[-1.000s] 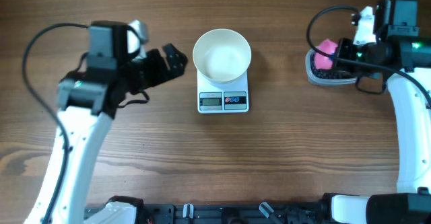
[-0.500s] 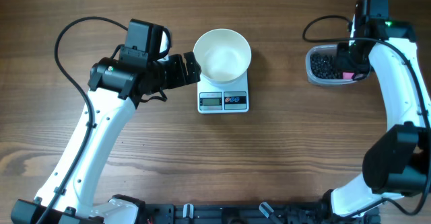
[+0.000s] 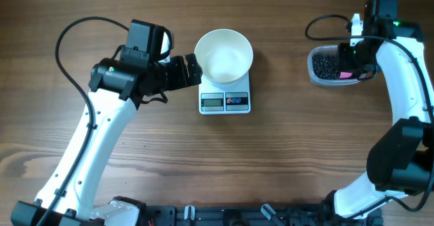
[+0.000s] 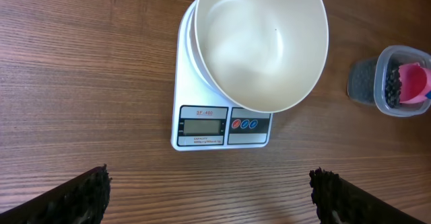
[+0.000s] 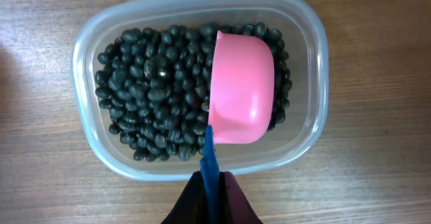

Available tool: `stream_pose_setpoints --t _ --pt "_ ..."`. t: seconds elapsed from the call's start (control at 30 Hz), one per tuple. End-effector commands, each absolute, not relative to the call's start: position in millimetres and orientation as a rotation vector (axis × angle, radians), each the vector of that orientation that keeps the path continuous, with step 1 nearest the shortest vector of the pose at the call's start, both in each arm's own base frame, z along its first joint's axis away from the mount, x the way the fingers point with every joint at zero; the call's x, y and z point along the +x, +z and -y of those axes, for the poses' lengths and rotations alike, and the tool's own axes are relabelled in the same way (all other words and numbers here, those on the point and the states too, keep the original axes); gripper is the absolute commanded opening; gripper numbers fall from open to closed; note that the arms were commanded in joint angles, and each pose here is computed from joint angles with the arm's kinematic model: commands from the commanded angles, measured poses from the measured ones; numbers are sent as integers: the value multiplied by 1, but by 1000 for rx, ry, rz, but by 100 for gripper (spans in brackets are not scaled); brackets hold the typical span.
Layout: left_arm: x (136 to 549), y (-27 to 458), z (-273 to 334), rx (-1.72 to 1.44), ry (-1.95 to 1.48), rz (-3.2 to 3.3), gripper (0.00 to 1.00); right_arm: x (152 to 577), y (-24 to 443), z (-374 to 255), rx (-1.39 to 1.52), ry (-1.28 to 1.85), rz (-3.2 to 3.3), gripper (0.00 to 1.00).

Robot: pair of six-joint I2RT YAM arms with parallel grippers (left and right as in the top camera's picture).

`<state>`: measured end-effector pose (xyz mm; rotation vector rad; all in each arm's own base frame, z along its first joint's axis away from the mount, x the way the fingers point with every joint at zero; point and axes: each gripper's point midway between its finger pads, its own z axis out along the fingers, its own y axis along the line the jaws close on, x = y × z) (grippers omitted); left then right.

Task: Scoop item into bowl and weigh 150g on scale
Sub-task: 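Carry the scoop with the right gripper into the black bean tub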

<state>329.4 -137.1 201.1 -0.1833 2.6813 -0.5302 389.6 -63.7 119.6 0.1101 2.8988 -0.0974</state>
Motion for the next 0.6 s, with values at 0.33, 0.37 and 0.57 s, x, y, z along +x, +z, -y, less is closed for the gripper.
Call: stream_pose_setpoints --t 0.33,0.37,0.57 --pt "329 199 136 -151 -500 -2689 100 395 96 52 119 600 -2831 4" --pt "329 199 136 -151 -500 -2689 100 398 95 52 116 602 -2820 4" --pt "329 199 136 -151 -500 -2690 100 381 91 46 149 648 -2888 4"
